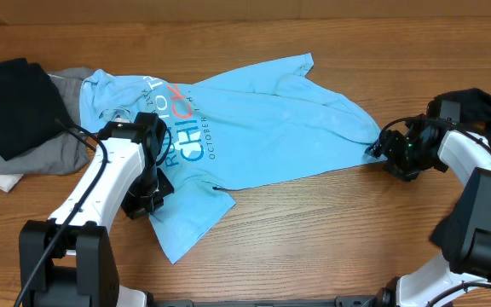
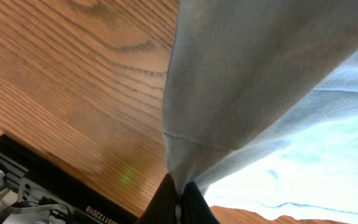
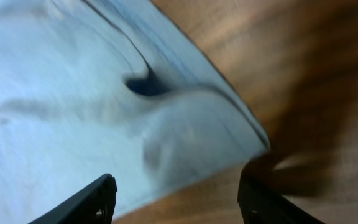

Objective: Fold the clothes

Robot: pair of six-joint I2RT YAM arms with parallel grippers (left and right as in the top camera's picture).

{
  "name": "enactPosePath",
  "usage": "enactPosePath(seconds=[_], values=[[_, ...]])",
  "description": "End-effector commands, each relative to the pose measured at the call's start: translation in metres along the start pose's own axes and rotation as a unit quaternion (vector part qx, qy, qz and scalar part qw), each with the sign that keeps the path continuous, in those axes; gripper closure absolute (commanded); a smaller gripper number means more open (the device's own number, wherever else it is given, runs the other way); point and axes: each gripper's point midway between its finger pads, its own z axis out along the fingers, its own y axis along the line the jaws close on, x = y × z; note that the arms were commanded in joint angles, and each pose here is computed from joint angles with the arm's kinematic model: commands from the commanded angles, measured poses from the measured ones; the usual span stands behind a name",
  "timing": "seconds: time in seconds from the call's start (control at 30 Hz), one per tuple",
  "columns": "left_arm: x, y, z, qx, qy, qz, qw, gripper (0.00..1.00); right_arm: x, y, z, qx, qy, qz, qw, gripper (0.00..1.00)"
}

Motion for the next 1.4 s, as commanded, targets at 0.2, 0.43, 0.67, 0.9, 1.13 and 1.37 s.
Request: enactPosePath(seconds=[0.2,0.43,0.67,0.9,1.13,1.37], values=[[-0.003,0.004,0.001,-0.009,-0.011,0.008,1.0,0.96,-0.002,-0.026,0.011,0.06,-0.016,0.017,0.998,0.46],[-0.003,0.004,0.001,-0.009,-0.011,0.009,1.0,0.96,0.001,-0.035,0.012,0.079,-0.017,0.02,0.997,0.67],[-0.002,0.005,0.001,-0.01,-0.01,0.009,1.0,0.96,0.009,-0.042,0.022,0.079,-0.018,0.02,0.997,0.71],[-0.002,0.005,0.001,-0.01,-0.009,0.009,1.0,0.96,-0.001,-0.039,0.023,0.07,-0.041,0.014,0.997,0.7],[-0.002,0.005,0.001,-0.011,-0.01,0.009,1.0,0.96,0.003,-0.04,0.023,0.073,-0.033,0.016,0.997,0.96],[0.004,0.014,0.001,-0.031,0.002,0.057,0.998,0.96,0.013,-0.087,-0.012,0.166,-0.013,0.15,0.974,0.96]])
